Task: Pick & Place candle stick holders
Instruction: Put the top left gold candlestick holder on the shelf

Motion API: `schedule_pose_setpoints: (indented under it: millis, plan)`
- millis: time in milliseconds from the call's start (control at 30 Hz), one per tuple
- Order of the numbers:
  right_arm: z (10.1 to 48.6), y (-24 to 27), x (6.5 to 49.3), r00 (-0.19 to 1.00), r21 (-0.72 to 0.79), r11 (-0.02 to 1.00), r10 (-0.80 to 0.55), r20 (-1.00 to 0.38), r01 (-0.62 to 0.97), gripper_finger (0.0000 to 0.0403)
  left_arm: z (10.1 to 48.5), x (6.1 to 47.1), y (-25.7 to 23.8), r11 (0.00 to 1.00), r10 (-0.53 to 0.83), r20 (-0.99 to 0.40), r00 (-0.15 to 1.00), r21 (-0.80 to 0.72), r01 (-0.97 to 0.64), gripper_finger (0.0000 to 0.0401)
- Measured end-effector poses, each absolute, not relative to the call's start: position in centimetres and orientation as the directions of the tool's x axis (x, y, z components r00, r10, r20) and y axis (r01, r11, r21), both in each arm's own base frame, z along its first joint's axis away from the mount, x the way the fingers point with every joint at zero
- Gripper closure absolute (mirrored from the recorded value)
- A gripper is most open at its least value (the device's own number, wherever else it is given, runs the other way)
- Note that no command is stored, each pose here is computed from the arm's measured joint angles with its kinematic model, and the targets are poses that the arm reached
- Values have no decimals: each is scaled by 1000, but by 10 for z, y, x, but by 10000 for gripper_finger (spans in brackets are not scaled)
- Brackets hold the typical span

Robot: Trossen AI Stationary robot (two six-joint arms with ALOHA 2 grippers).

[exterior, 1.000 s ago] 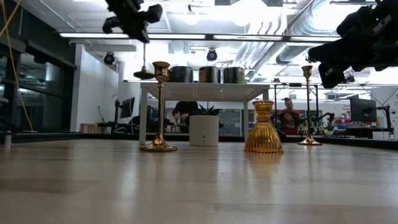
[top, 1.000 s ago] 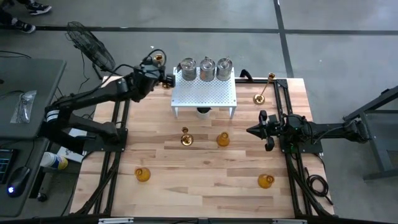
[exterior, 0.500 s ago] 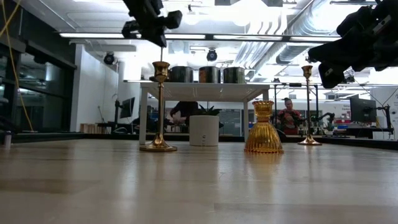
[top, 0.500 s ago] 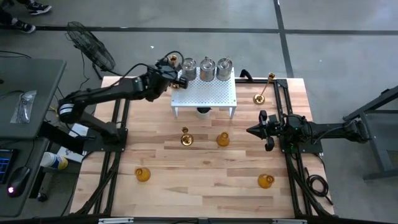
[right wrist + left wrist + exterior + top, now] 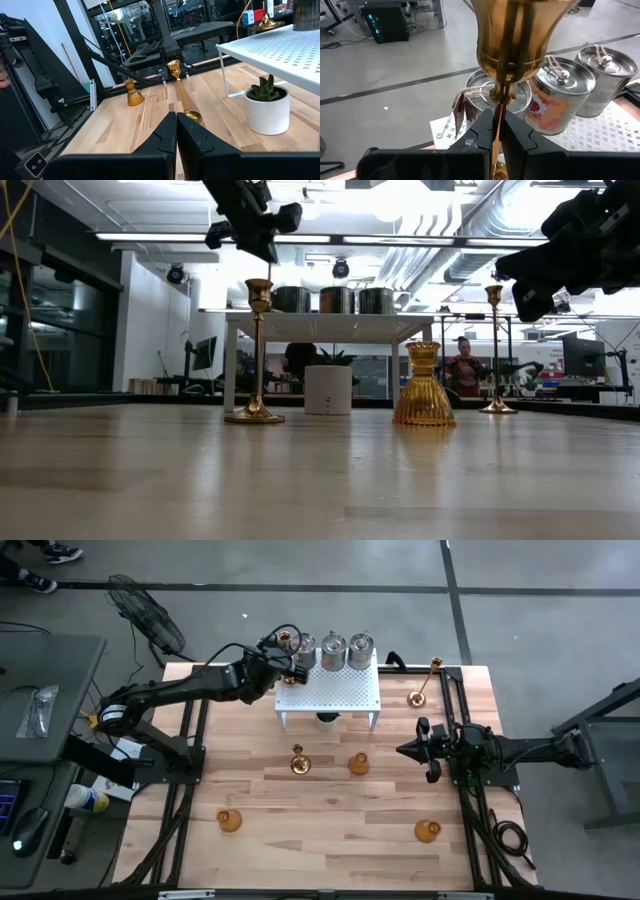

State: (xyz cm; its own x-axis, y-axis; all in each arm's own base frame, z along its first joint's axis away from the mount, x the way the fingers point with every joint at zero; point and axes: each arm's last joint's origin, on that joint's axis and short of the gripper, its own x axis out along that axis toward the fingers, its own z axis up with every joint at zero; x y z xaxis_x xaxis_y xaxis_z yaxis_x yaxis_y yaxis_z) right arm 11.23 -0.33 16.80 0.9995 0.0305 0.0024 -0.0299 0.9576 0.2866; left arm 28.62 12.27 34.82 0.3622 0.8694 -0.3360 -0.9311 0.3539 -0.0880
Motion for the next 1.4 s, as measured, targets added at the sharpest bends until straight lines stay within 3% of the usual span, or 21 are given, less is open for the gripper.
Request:
schedule_pose_setpoints:
  millis: [1400]
  plan:
    - [168, -3, 112, 1000, 287, 958, 30, 2, -30, 400, 340, 283, 141, 319, 870, -372, 323, -74, -945, 389]
